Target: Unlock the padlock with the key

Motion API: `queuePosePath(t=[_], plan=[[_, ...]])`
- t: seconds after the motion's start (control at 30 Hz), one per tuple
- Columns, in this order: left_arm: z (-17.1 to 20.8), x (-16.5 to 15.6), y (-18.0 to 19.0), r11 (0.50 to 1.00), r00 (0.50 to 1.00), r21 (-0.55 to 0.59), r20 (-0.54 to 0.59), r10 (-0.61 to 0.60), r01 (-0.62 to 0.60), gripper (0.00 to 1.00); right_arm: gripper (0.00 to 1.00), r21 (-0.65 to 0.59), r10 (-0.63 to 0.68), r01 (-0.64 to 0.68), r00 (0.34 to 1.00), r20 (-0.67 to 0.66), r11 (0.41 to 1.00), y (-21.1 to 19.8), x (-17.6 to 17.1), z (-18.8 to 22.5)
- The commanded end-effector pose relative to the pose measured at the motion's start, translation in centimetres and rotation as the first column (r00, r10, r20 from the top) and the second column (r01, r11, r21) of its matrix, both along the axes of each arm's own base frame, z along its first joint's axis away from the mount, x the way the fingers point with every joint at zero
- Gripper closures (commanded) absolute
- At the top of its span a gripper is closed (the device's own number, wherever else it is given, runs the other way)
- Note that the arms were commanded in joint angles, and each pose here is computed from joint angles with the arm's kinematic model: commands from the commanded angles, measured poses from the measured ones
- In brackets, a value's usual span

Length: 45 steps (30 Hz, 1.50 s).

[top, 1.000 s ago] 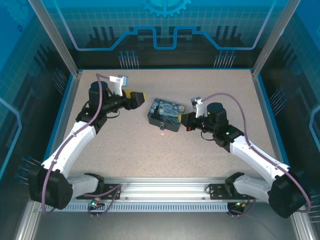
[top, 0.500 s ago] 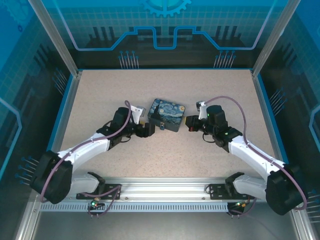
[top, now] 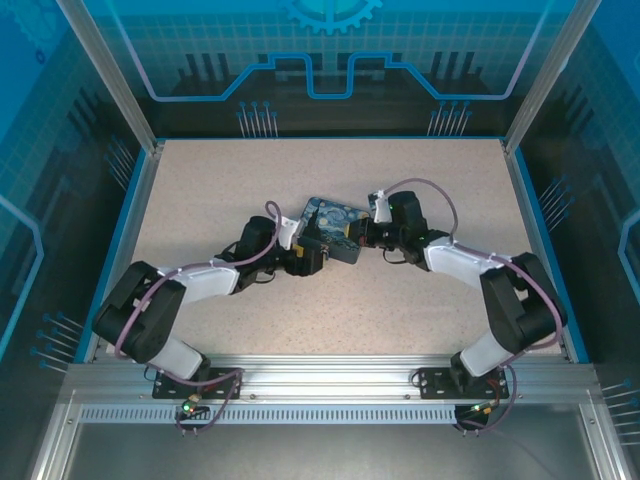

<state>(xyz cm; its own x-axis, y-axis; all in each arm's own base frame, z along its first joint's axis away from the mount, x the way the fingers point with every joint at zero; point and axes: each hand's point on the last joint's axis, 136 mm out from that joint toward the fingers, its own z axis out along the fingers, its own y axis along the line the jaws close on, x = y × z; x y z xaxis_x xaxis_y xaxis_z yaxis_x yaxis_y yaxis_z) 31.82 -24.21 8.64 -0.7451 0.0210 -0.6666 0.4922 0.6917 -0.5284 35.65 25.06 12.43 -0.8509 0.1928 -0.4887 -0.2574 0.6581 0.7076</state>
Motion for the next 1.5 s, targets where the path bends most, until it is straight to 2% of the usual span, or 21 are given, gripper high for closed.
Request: queuePosePath(t=[0.0,0.17,0.5,0.7,1.0,1.47], plan=[[0.4,0.2,-0.9,0.999,0.999,-0.038,0.024,-0.030,0.031,0.15,1.00,0.059,0.014,-0.013,1.000,-0.016,0.998,1.2,1.4,0.7],[-0.3,0.1,-1.2,0.998,0.999,-0.045,0.022,-0.047,0.048,0.15,1.00,0.069,0.017,-0.016,1.000,-0.020,0.997,1.6,2.2,-0.3],[-0.9,0.3,-1.3,0.997,0.997,-0.041,0.054,-0.062,0.064,0.16,1.00,0.013,0.015,-0.014,0.998,-0.068,1.000,1.0,1.9,-3.4],[-1.5,0.6,-1.4,0.997,0.994,-0.044,0.091,-0.066,0.070,0.18,1.00,-0.043,-0.011,0.005,0.990,-0.143,0.999,0.2,0.9,-5.8],[-2.7,1.2,-1.2,0.998,0.993,-0.055,0.118,-0.022,0.028,0.20,1.00,-0.054,-0.006,-0.002,0.989,-0.149,0.999,0.3,0.5,-5.9],[-5.0,2.6,-1.1,0.999,0.989,-0.001,0.143,0.044,-0.044,0.24,1.00,-0.080,-0.006,-0.005,0.990,-0.140,0.997,0.4,0.1,-5.6]])
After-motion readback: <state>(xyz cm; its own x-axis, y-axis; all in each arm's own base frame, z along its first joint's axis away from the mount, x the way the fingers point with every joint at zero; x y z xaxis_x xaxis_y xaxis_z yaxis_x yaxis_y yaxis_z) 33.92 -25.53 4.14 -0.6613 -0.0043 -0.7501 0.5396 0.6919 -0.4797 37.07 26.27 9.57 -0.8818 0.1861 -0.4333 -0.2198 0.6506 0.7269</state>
